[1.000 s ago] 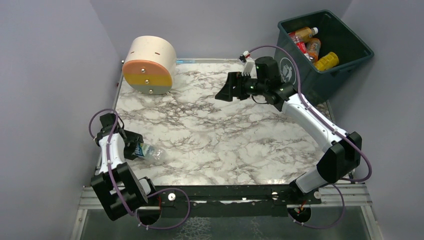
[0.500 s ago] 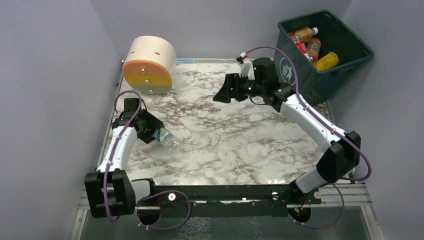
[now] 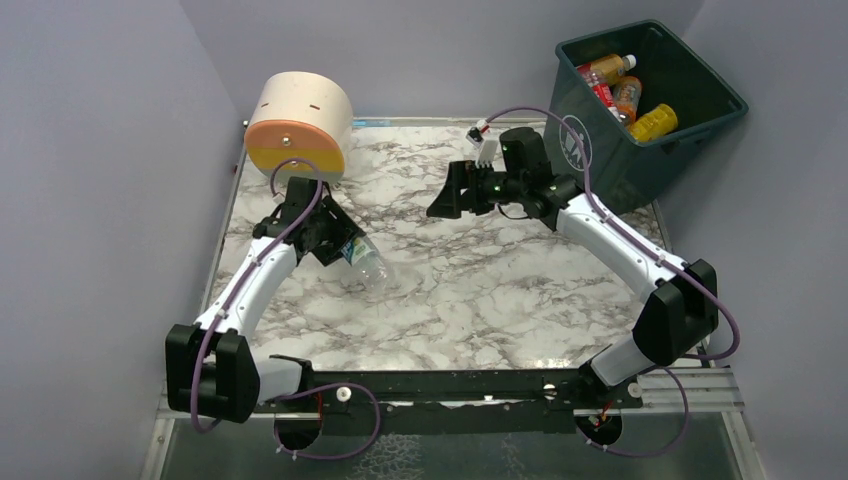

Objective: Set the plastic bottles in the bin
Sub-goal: Pick up the plastic bottle at the center of the board.

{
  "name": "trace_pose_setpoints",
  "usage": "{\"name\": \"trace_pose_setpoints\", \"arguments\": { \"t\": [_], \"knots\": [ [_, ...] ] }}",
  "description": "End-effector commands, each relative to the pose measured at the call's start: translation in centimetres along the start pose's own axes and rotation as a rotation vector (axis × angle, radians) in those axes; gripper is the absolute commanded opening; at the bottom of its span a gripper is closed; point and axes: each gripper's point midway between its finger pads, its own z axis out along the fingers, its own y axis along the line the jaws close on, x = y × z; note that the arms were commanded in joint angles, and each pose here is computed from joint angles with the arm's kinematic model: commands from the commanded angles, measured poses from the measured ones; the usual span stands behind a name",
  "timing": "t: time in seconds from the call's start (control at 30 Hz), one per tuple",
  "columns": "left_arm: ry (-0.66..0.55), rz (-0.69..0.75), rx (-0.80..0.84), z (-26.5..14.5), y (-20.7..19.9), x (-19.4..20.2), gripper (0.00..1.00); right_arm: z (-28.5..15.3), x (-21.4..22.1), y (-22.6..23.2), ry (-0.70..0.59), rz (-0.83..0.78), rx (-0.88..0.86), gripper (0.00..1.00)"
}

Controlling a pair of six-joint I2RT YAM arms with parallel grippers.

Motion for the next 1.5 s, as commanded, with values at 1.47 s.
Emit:
{"name": "trace_pose_setpoints", "arguments": {
  "t": [1.47],
  "knots": [
    [0.082, 0.203, 0.502, -1.8, -19.0, 7.0, 0.55, -0.5, 5.0, -0.9, 0.019, 0.010, -0.020, 0.95]
  ]
}}
